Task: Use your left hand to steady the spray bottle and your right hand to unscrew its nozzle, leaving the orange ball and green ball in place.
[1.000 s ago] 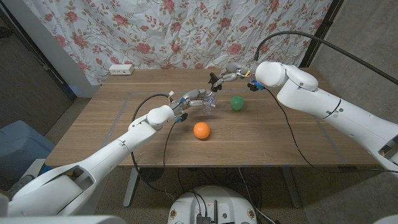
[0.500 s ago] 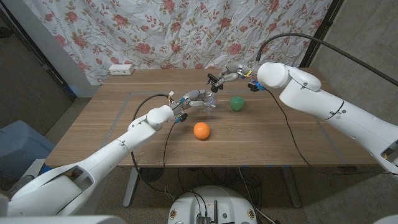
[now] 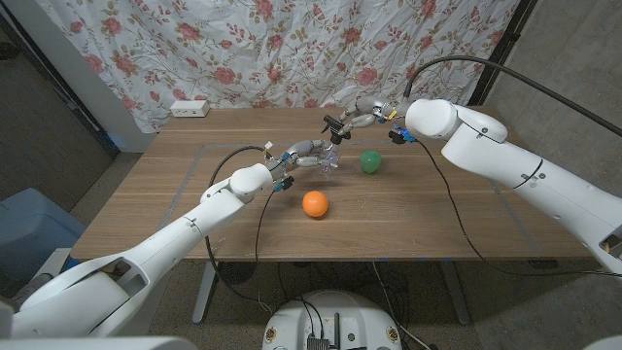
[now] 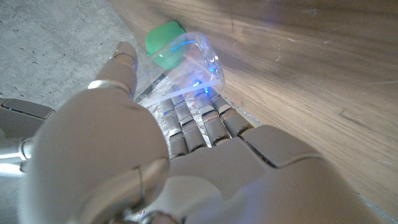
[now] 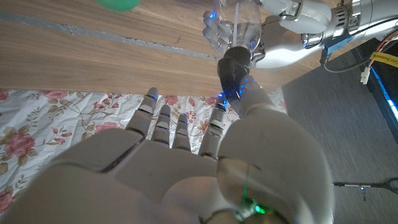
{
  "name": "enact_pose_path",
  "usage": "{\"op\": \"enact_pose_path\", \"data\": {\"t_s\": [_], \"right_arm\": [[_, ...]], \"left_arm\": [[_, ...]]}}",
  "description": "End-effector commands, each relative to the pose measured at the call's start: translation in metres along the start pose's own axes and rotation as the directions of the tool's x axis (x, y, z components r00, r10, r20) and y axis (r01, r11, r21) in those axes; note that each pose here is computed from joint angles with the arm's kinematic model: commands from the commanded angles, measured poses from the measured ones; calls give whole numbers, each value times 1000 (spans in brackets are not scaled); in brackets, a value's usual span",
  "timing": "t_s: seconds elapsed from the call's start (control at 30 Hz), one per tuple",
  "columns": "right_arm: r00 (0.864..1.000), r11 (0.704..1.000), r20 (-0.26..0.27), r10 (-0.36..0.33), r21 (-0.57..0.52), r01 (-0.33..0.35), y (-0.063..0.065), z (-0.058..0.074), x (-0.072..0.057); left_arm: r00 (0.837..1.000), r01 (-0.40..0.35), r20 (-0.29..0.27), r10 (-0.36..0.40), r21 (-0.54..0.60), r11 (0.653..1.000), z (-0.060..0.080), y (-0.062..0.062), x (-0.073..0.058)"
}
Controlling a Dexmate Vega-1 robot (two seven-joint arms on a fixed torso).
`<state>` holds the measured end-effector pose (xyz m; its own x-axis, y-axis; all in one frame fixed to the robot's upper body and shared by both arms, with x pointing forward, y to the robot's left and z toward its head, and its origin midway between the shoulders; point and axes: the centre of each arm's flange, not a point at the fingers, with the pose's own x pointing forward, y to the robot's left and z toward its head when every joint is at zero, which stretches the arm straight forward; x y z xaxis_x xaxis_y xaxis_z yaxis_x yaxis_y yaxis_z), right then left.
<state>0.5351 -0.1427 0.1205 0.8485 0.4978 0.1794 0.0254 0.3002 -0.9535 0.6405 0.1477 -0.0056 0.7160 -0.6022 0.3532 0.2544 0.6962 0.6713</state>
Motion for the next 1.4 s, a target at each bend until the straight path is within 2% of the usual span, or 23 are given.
{"op": "enact_pose_path", "data": {"t_s": [0.03,0.5,1.1,1.4], "right_arm": [[999,998,30,-12,69,10,2,-6,1],[997,990,68,-26,140,16,2,-12,0],[994,985,85,-64,164,50,1,-16,-4],[994,989,82,-68,137,56,-2,-18,-5]], "left_arm": [[1000,2,-5,-2,-5,1000,-1,-3,-2],[1000,9,-2,-9,-6,1000,-1,-5,0],[1000,13,-3,-13,-7,1000,-1,-5,1],[1000,7,2,-7,-3,1000,0,-4,1]]}}
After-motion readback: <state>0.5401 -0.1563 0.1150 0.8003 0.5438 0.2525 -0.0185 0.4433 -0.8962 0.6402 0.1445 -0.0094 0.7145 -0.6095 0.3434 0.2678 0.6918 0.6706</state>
